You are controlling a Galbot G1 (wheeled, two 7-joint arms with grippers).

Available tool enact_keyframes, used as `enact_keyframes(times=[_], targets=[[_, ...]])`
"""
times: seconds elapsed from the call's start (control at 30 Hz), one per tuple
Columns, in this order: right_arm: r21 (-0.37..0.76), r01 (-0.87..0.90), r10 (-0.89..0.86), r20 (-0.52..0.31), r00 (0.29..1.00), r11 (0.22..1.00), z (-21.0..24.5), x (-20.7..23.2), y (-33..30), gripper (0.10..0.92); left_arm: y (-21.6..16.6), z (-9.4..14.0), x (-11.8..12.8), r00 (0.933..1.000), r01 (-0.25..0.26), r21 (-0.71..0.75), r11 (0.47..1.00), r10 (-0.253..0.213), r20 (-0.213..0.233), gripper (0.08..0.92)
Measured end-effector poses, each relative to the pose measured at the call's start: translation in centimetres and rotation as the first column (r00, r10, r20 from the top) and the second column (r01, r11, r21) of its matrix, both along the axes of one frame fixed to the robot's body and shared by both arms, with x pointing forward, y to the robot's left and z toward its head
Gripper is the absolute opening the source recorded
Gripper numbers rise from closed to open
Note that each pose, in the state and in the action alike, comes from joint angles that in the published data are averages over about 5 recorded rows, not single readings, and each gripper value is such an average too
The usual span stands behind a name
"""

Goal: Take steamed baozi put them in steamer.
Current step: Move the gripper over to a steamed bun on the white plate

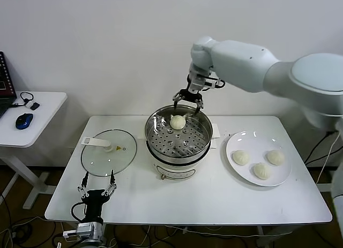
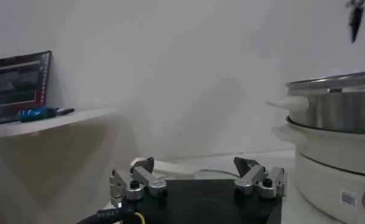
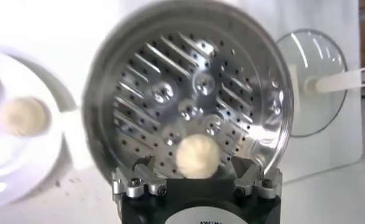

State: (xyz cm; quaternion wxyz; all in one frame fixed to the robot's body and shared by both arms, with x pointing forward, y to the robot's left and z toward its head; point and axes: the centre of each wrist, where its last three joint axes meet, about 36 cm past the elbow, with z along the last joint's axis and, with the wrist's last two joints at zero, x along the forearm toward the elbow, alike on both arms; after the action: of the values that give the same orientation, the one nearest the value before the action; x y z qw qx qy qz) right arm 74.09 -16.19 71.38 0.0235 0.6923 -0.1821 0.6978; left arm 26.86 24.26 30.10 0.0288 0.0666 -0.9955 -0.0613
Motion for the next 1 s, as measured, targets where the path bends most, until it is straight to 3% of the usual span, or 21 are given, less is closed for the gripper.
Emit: enact_keyframes(times=[0.27, 0.5, 0.7, 1.0], targets=[[0.09, 0.326, -0.322, -0.06, 0.945, 0.941, 0.0, -3.1, -7.5, 0.823, -0.4, 0.0, 0.0, 0.9999, 0.008, -0.007, 1.0, -0.008, 0.006, 0.823], [0.069, 0.712, -0.707, -0.076, 0.703, 0.699, -2.0, -6.5, -12.5, 0.823, -0.8, 0.0, 0.2, 0.9998, 0.017, -0.009, 1.0, -0.017, 0.008, 0.823], [-0.012, 0.87, -0.868, -0.08, 0.49, 0.492, -4.9, -8.9, -15.6, 0.823, -0.8, -0.2, 0.2, 0.9998, 0.017, -0.011, 1.0, -0.017, 0.006, 0.823], [-0.087, 0.937, -0.94, -0.083, 0.332, 0.339, -9.6, -9.7, -18.4, 0.823, -0.7, -0.4, 0.2, 0.9999, 0.016, -0.014, 1.0, -0.016, 0.004, 0.823]])
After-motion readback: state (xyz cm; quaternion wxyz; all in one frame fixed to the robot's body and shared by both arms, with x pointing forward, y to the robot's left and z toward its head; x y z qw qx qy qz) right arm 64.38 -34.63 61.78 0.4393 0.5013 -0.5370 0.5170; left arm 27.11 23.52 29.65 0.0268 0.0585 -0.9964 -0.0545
